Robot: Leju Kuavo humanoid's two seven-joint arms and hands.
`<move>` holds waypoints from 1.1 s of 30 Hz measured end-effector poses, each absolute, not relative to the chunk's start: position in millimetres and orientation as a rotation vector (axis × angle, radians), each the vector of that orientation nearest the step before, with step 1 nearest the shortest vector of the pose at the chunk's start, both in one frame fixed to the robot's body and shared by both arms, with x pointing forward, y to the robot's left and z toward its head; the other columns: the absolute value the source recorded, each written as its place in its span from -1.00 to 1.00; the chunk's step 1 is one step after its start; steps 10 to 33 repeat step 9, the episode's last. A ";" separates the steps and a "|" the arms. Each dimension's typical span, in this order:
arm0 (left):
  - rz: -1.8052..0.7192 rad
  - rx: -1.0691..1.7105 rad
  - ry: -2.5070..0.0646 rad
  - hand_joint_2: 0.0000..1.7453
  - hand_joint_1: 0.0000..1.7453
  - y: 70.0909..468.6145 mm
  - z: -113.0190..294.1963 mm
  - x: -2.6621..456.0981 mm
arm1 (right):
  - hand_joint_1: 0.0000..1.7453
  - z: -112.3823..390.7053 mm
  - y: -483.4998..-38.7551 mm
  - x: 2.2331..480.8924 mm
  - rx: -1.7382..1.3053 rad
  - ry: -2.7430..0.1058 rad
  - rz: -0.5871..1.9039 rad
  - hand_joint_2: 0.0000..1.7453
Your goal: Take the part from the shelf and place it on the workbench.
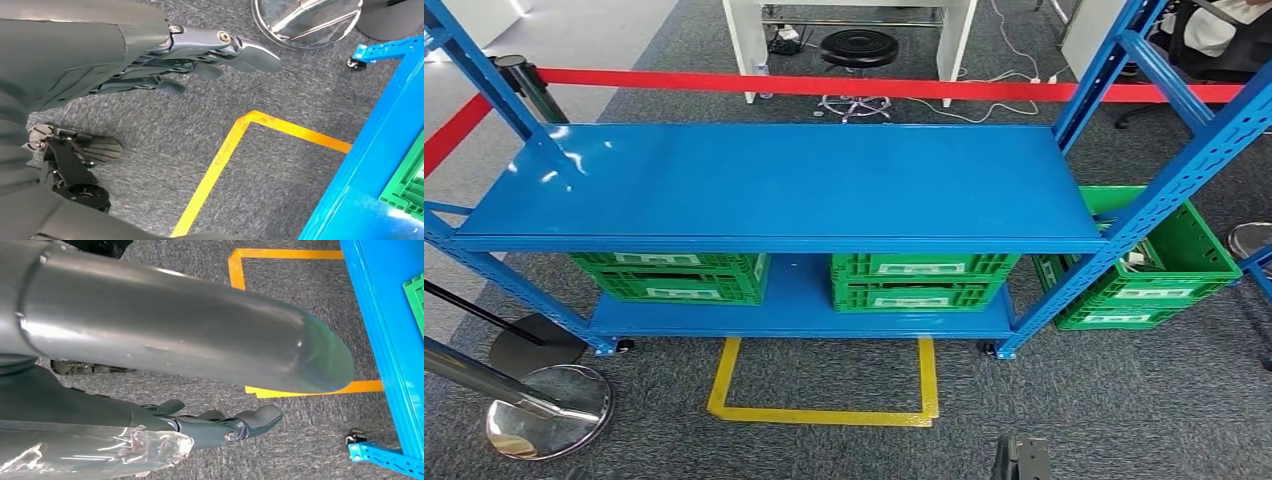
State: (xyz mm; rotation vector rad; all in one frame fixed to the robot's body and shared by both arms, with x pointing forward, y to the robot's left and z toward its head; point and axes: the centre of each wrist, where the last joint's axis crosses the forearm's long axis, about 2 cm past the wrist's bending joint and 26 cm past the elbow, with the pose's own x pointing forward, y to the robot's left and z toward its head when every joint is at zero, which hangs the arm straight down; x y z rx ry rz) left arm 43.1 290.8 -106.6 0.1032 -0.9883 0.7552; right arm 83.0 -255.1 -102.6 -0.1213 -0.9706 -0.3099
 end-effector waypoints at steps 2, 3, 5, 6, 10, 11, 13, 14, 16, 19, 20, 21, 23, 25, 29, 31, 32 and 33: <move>0.745 0.101 -0.991 0.50 -1.00 291.3 -106.4 43.3 | -1.00 -102.7 -254.9 82.3 -0.112 -0.969 -0.308 1.00; 0.734 0.099 -0.992 0.00 -1.00 291.7 -106.2 43.6 | -1.00 -102.8 -254.9 81.5 -0.107 -0.965 -0.304 0.50; 0.704 0.091 -0.991 -1.00 -1.00 292.0 -106.0 44.4 | -1.00 -103.2 -255.3 79.3 -0.099 -0.947 -0.289 -0.50; 0.689 0.088 -0.989 -1.00 -1.00 292.0 -105.9 44.9 | -1.00 -103.4 -255.8 78.3 -0.095 -0.936 -0.283 -1.00; 0.662 0.081 -0.978 -1.00 -1.00 291.8 -105.9 45.3 | -1.00 -103.8 -257.3 75.8 -0.090 -0.912 -0.274 -1.00; 0.662 0.081 -0.978 -1.00 -1.00 291.8 -105.9 45.3 | -1.00 -103.8 -257.3 75.8 -0.090 -0.912 -0.274 -1.00; 0.662 0.081 -0.978 -1.00 -1.00 291.8 -105.9 45.3 | -1.00 -103.8 -257.3 75.8 -0.090 -0.912 -0.274 -1.00; 0.662 0.081 -0.978 -1.00 -1.00 291.8 -105.9 45.3 | -1.00 -103.8 -257.3 75.8 -0.090 -0.912 -0.274 -1.00; 0.662 0.081 -0.978 -1.00 -1.00 291.8 -105.9 45.3 | -1.00 -103.8 -257.3 75.8 -0.090 -0.912 -0.274 -1.00; 0.662 0.081 -0.978 -1.00 -1.00 291.8 -105.9 45.3 | -1.00 -103.8 -257.3 75.8 -0.090 -0.912 -0.274 -1.00; 0.662 0.081 -0.978 -1.00 -1.00 291.8 -105.9 45.3 | -1.00 -103.8 -257.3 75.8 -0.090 -0.912 -0.274 -1.00; 0.662 0.081 -0.978 -1.00 -1.00 291.8 -105.9 45.3 | -1.00 -103.8 -257.3 75.8 -0.090 -0.912 -0.274 -1.00; 0.662 0.081 -0.978 -1.00 -1.00 291.8 -105.9 45.3 | -1.00 -103.8 -257.3 75.8 -0.090 -0.912 -0.274 -1.00; 0.662 0.081 -0.978 -1.00 -1.00 291.8 -105.9 45.3 | -1.00 -103.8 -257.3 75.8 -0.090 -0.912 -0.274 -1.00; 0.662 0.081 -0.978 -1.00 -1.00 291.8 -105.9 45.3 | -1.00 -103.8 -257.3 75.8 -0.090 -0.912 -0.274 -1.00; 0.662 0.081 -0.978 -1.00 -1.00 291.8 -105.9 45.3 | -1.00 -103.8 -257.3 75.8 -0.090 -0.912 -0.274 -1.00; 0.662 0.081 -0.978 -1.00 -1.00 291.8 -105.9 45.3 | -1.00 -103.8 -257.3 75.8 -0.090 -0.912 -0.274 -1.00; 0.662 0.081 -0.978 -1.00 -1.00 291.8 -105.9 45.3 | -1.00 -103.8 -257.3 75.8 -0.090 -0.912 -0.274 -1.00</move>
